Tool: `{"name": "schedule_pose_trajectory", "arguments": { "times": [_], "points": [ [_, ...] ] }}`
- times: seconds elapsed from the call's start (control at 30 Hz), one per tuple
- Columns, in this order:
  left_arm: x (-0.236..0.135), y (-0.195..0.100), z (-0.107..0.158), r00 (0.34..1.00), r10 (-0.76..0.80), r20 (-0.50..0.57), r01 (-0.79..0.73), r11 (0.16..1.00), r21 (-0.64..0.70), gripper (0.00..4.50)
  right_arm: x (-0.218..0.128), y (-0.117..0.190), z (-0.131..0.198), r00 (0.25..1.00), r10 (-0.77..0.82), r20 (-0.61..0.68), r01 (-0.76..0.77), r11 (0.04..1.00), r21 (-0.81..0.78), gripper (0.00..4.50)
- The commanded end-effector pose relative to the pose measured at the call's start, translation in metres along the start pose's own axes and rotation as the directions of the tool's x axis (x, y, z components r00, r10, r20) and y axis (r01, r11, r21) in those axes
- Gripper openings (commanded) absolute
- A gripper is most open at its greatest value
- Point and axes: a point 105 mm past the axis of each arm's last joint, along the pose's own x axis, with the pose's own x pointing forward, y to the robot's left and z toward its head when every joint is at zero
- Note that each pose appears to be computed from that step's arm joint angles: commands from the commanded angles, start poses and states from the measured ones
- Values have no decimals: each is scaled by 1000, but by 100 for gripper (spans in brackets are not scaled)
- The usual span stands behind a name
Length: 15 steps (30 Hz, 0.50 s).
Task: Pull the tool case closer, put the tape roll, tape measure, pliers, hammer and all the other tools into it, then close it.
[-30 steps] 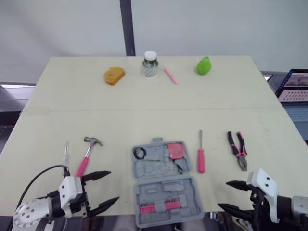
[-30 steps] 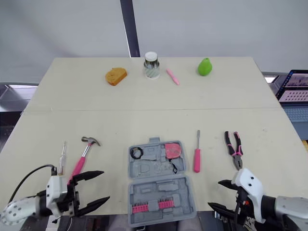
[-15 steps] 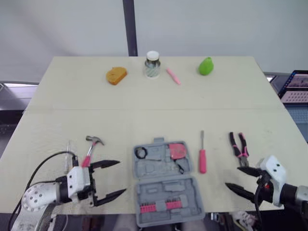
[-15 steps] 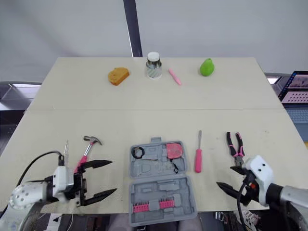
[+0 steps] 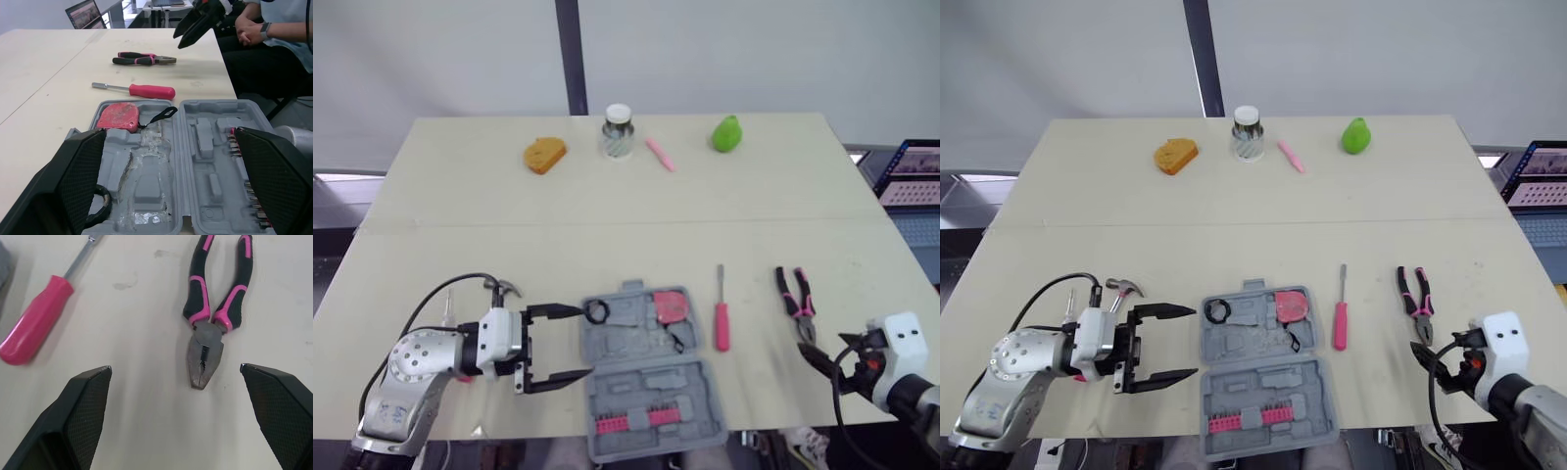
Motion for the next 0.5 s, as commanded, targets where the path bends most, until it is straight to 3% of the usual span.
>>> {"name": "schedule_pose_trajectory", "arguments": {
  "times": [0.03,0.5],
  "points": [
    [4,1,4,1000,-17,2,17,1000,20,450,9,-10,3,997,-82,-6,82,996,40,445],
    [4,-1,2,1000,15,-19,-15,1000,26,450,49,-20,-10,984,-160,-80,167,982,85,445]
  ]
}}
